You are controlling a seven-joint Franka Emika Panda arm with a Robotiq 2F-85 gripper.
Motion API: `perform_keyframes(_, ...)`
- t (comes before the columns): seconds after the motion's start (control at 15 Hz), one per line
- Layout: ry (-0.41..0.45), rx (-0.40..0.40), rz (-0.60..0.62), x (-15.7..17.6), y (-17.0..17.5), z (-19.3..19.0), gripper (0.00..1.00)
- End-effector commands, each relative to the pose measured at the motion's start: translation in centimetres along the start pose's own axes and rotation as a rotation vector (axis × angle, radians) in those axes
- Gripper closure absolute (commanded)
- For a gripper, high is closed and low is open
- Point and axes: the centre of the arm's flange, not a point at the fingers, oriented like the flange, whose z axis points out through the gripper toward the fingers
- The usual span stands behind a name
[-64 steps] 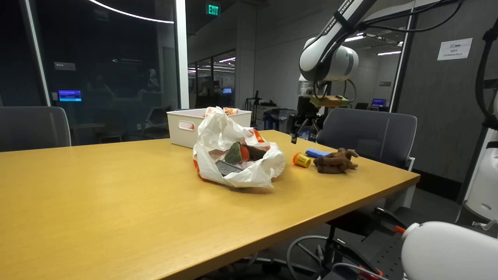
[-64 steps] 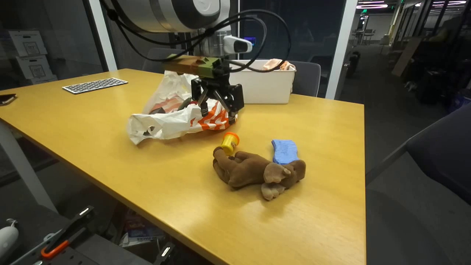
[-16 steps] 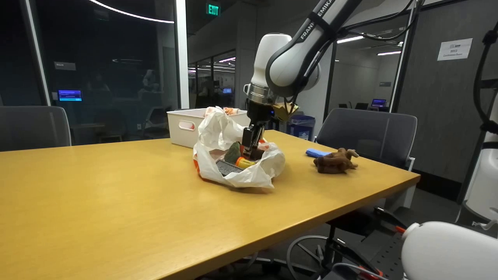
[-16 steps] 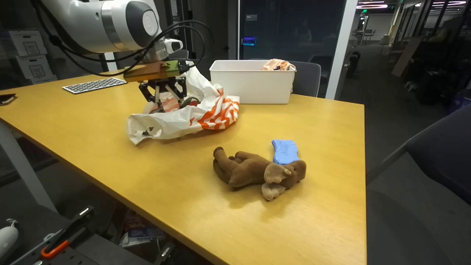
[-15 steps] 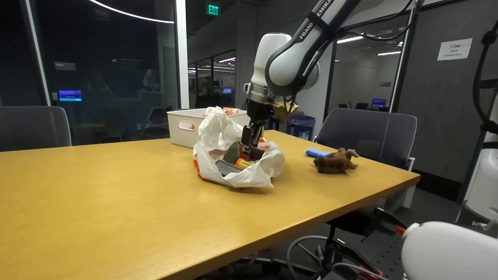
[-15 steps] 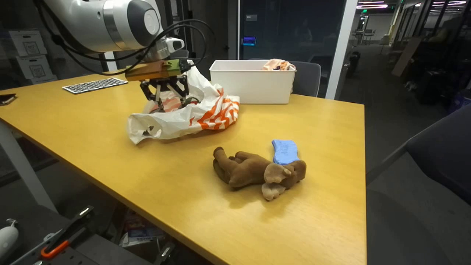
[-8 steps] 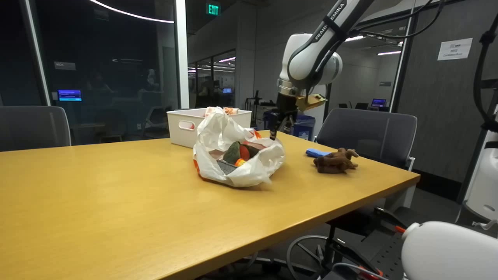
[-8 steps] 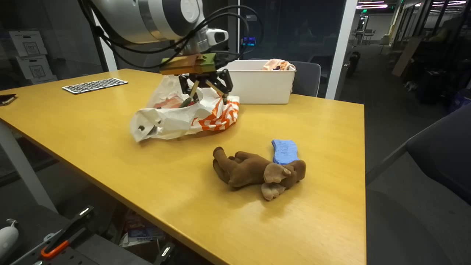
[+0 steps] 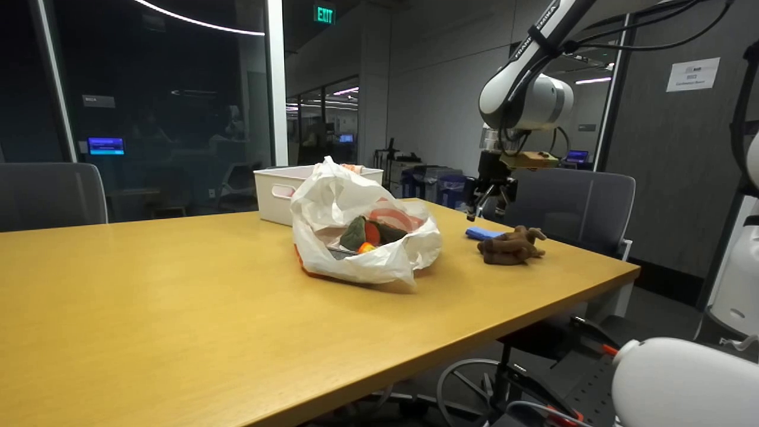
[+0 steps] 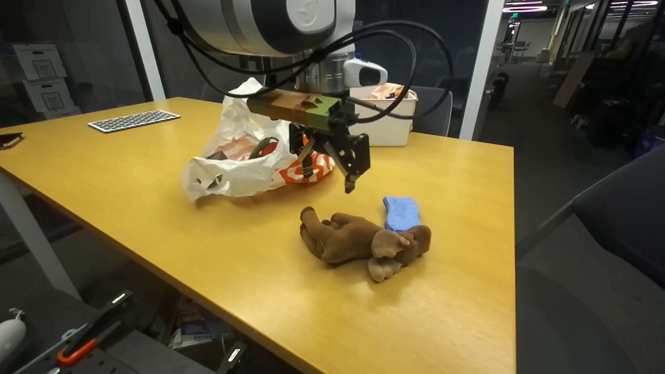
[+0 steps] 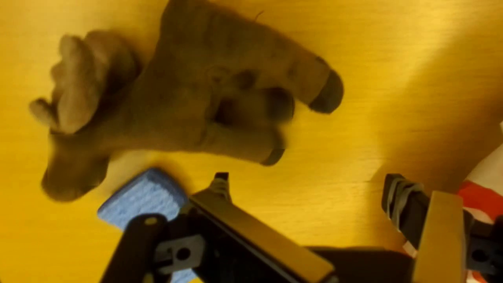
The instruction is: Put the duster, the turnip plush toy, the yellow container, the moose toy and the blue sponge in the plastic
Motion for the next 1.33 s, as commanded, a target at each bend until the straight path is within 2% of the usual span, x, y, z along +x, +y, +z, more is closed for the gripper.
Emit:
perform_keyframes(0.0, -0.074, 0.146, 0.138, -1.6, 0.4, 0.1, 0.00)
perform_keyframes(0.27, -0.109, 0.096, 0.298, -1.8, 1.2, 2.6, 0.00)
perform_keyframes(0.73, -0.074, -0.089, 0.457, -2.3, 2.1, 4.9, 0.00)
perform_keyframes(0.87, -0.066, -0.170, 0.497, -2.4, 2.4, 5.6, 0.00)
perform_keyframes(1.27, 0.051, -0.227, 0.549, -4.0, 2.9, 2.4, 0.00)
